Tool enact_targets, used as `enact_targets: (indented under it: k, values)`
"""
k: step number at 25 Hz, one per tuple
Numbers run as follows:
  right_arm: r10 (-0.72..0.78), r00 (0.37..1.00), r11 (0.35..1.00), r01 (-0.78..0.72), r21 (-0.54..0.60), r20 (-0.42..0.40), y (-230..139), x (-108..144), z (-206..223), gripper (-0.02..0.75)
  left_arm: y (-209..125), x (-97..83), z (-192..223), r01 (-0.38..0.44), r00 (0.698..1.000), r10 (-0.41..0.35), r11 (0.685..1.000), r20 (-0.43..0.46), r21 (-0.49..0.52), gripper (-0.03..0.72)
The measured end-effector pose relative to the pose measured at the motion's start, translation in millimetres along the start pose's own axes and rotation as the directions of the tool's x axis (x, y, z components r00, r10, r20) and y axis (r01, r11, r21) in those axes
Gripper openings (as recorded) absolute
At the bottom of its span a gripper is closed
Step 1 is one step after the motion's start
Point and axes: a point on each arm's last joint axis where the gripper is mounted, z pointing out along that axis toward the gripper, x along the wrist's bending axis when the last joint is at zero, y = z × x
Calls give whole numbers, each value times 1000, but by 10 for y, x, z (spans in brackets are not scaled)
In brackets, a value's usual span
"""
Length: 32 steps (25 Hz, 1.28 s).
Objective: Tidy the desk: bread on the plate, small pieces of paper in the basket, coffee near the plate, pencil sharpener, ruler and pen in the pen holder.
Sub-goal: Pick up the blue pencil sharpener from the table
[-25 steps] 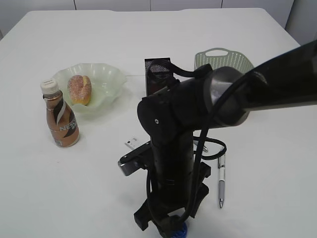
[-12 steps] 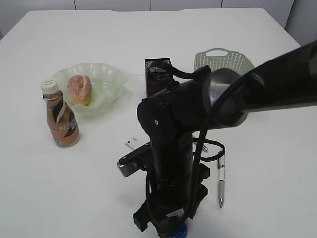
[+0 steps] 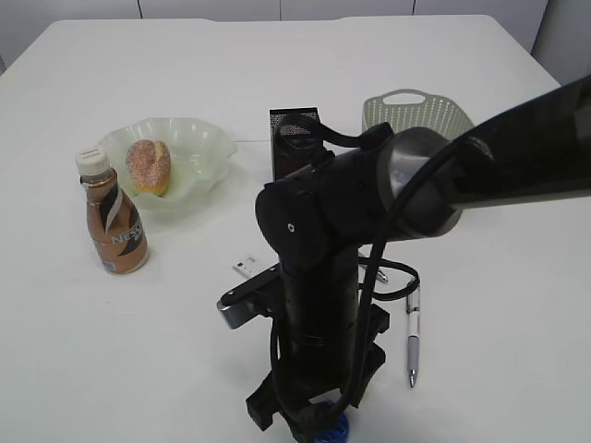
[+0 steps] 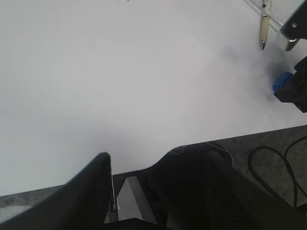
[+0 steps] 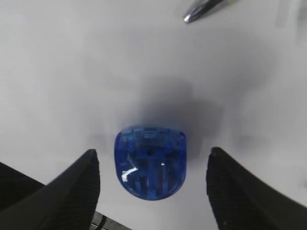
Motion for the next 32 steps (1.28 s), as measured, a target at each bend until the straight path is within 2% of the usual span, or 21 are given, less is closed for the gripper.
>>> enact_targets:
  k: [32]
  values:
    - [1, 1000, 1000, -1, -7, -1, 35, -2, 69, 540, -1, -3, 0, 1, 1000, -1, 1000, 3, 1, 446]
